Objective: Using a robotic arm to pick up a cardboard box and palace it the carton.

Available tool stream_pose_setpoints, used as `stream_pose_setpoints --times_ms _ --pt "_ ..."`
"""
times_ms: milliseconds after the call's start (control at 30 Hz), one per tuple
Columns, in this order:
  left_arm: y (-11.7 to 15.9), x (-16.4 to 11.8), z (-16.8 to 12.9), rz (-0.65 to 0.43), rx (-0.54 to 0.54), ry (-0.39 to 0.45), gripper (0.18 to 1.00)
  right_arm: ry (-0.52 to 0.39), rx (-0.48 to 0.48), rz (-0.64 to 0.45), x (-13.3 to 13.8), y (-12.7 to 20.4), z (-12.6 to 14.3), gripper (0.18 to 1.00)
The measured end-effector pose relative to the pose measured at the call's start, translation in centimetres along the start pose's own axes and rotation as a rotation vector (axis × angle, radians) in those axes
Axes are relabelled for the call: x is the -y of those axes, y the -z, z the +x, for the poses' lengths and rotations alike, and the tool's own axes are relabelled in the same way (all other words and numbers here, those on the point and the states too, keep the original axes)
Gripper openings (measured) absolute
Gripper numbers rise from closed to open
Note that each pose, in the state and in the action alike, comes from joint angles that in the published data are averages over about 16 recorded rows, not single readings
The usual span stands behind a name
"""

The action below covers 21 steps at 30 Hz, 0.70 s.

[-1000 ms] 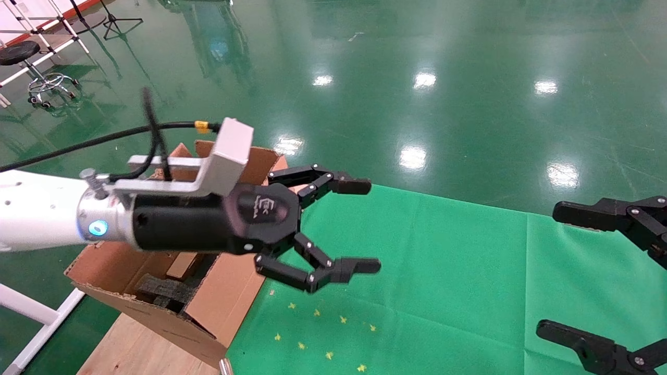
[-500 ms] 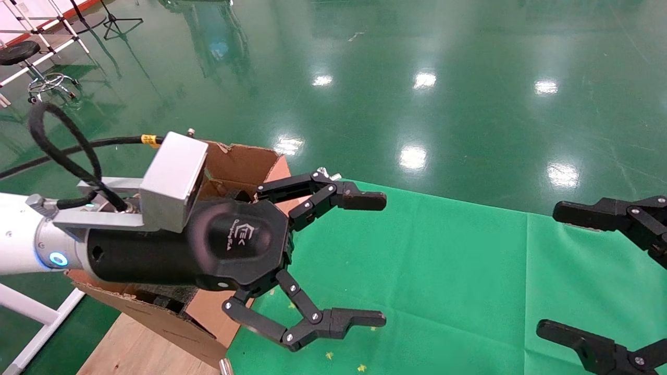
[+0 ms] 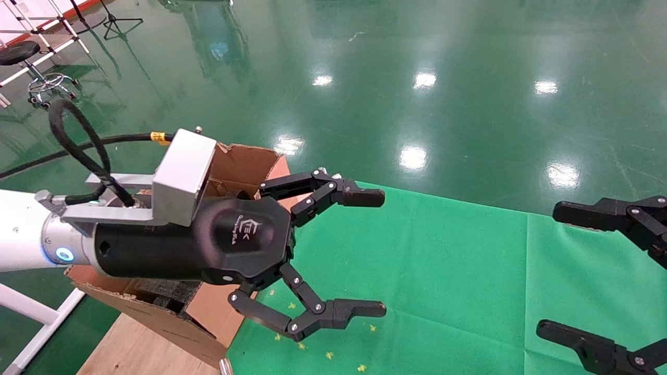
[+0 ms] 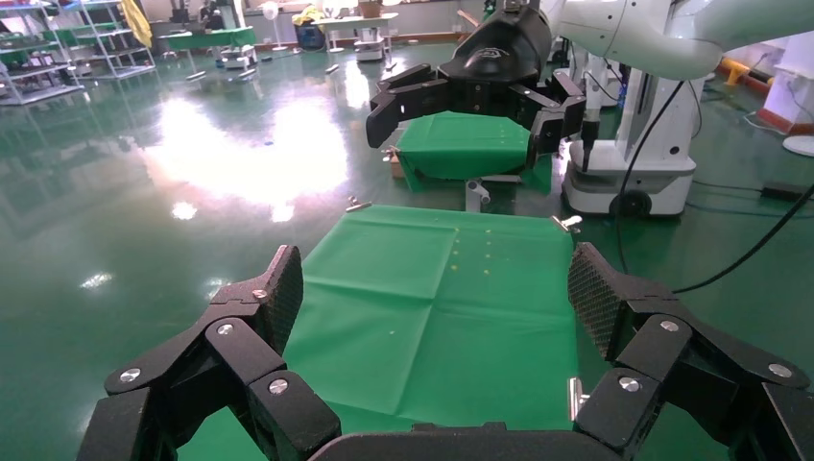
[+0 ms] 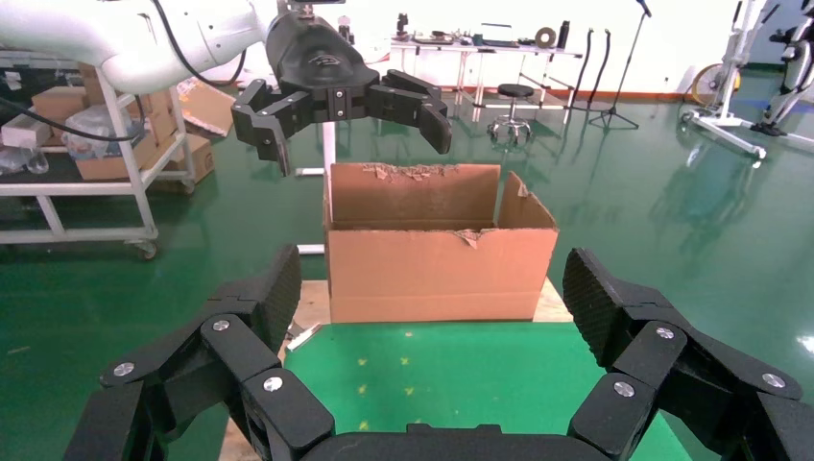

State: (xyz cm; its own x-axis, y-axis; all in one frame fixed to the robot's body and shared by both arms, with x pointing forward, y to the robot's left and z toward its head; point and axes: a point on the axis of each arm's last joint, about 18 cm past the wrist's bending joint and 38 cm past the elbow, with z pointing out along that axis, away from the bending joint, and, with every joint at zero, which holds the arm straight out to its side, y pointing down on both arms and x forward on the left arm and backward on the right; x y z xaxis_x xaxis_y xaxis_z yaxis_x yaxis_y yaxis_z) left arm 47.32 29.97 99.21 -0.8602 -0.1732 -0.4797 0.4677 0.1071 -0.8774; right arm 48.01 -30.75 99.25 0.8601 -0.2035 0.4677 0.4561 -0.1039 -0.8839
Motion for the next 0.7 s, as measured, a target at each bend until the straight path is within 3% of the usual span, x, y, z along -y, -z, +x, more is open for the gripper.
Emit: stream_pose_setpoints --times_ms 700 --pt "-0.01 -0.12 -0.22 -0.006 0.005 0.004 1.001 0.000 0.000 0.000 0.00 0.00 0.00 1.001"
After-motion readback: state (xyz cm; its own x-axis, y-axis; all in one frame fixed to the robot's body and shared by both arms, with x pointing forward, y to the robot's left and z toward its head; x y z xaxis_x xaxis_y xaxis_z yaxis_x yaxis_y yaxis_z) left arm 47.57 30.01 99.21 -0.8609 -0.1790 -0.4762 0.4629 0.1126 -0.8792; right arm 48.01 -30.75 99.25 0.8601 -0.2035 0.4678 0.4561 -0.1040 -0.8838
